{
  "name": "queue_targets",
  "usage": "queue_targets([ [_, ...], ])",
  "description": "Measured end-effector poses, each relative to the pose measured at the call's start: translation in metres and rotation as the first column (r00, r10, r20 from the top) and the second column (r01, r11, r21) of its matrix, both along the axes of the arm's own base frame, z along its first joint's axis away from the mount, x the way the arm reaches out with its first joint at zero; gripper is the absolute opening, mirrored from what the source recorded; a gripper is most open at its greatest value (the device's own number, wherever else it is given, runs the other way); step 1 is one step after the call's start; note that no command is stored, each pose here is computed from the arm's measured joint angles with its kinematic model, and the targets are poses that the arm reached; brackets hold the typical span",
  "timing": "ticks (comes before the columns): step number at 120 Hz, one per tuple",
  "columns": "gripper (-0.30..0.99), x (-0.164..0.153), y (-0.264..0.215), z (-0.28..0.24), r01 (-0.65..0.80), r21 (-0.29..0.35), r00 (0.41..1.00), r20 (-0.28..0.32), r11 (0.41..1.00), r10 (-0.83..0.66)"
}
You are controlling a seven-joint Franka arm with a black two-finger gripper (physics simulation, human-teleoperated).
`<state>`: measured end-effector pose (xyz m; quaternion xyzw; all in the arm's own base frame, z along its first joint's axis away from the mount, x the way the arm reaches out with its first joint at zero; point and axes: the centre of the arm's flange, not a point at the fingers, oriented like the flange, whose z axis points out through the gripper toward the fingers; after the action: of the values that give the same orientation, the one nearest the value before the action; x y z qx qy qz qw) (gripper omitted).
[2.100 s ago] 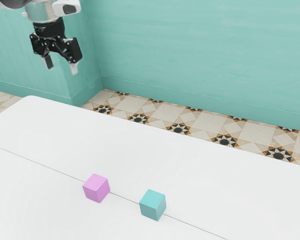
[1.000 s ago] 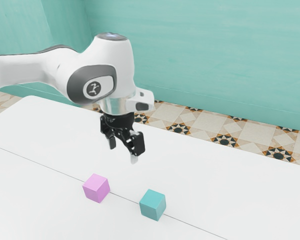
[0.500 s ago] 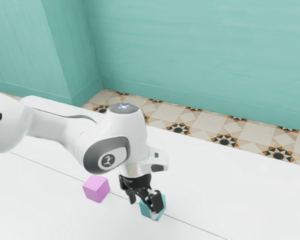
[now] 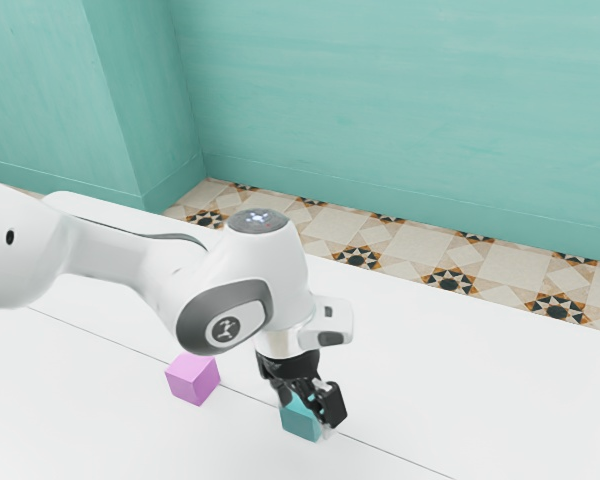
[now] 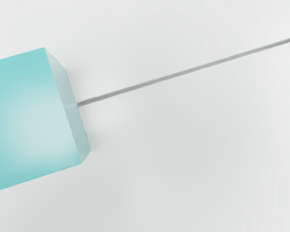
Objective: Pick up the blue block with one arm, and put the blue block on the pink block with one arm
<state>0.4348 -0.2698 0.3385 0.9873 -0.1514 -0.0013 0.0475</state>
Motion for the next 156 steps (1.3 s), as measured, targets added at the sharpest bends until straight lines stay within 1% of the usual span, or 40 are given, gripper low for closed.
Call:
queue_targets([
  [44, 0.69, 0.016, 0.028, -0.001, -0.067, 0.003, 0.998, 0.003, 0.998, 0.067],
  [63, 0.69, 0.027, 0.051, -0.019, -0.120, 0.005, 0.992, -0.037, 0.993, 0.120],
  [75, 0.69, 0.033, 0.065, -0.026, -0.151, 0.006, 0.987, -0.051, 0.988, 0.151],
  [101, 0.69, 0.030, 0.056, -0.034, -0.138, 0.003, 0.988, -0.066, 0.990, 0.137],
  [118, 0.69, 0.035, 0.052, -0.026, -0.130, -0.002, 0.990, -0.046, 0.992, 0.130],
  [128, 0.69, 0.042, 0.047, -0.026, -0.122, -0.010, 0.992, -0.043, 0.992, 0.122],
  [156, 0.69, 0.053, 0.046, -0.041, -0.113, -0.011, 0.991, -0.069, 0.993, 0.112],
])
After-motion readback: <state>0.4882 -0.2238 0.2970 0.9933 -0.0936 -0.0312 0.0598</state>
